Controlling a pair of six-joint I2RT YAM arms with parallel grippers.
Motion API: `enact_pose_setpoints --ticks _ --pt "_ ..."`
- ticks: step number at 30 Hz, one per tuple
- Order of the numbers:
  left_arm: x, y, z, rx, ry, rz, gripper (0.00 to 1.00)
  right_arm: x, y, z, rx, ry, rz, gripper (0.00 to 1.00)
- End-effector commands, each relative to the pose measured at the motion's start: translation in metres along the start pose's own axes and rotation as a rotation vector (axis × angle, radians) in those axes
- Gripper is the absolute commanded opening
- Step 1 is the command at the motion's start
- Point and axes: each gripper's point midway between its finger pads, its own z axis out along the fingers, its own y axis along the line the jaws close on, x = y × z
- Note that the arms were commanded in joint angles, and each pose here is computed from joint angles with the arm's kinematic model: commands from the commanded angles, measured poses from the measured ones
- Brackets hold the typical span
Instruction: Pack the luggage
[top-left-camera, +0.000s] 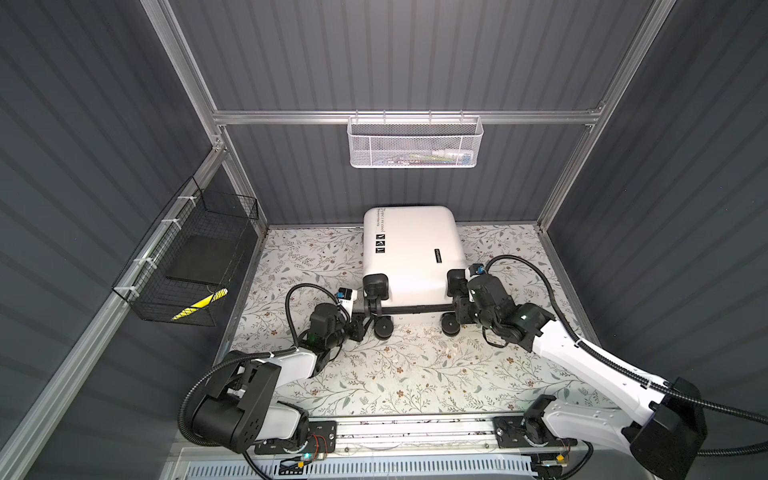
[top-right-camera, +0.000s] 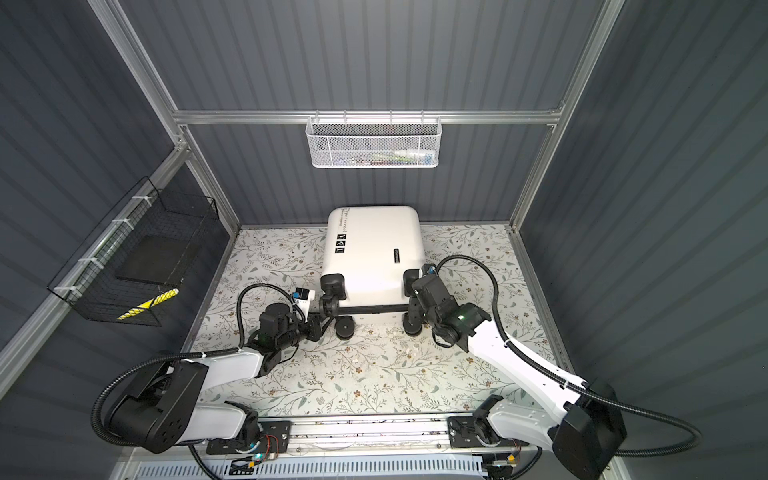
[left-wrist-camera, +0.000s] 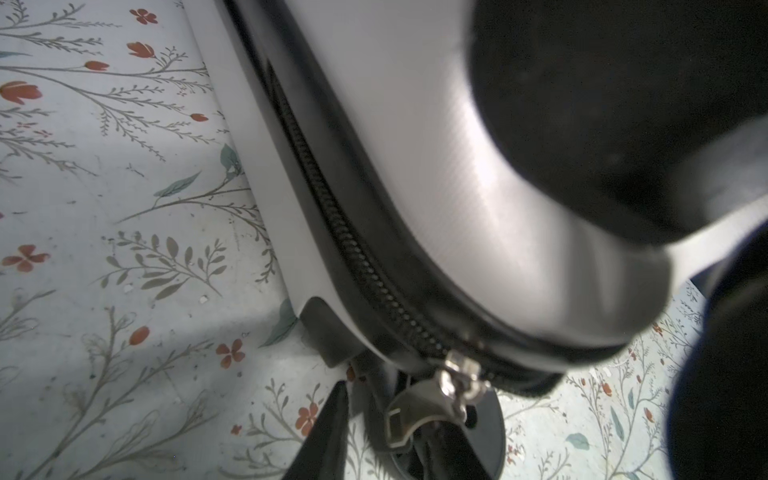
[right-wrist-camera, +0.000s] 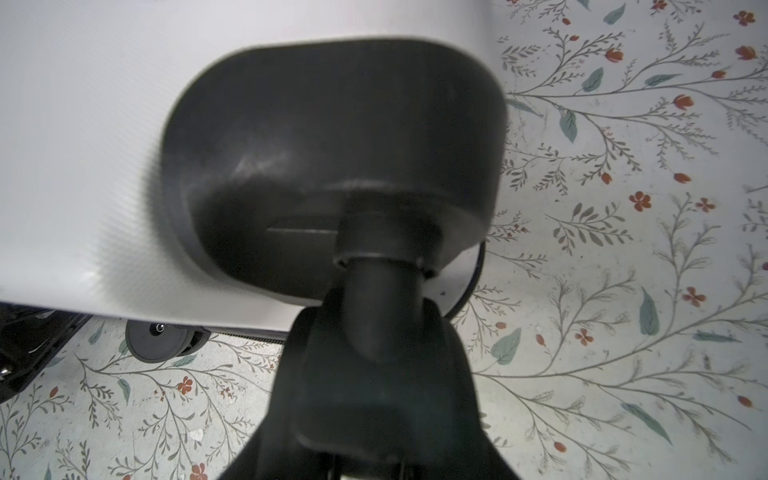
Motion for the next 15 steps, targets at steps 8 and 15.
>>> enact_pose_setpoints --ticks 8,15 --pt "-0.056 -0.023 -0.007 0.077 -0.169 0.079 0.17 -0.002 0.005 -0.009 -0.020 0.014 -0.030 0.27" --pt "-0.059 -0.026 -0.014 0.073 -0.170 0.092 0.08 -0.011 0.009 -0.015 -0.033 -0.003 -0.028 0.26"
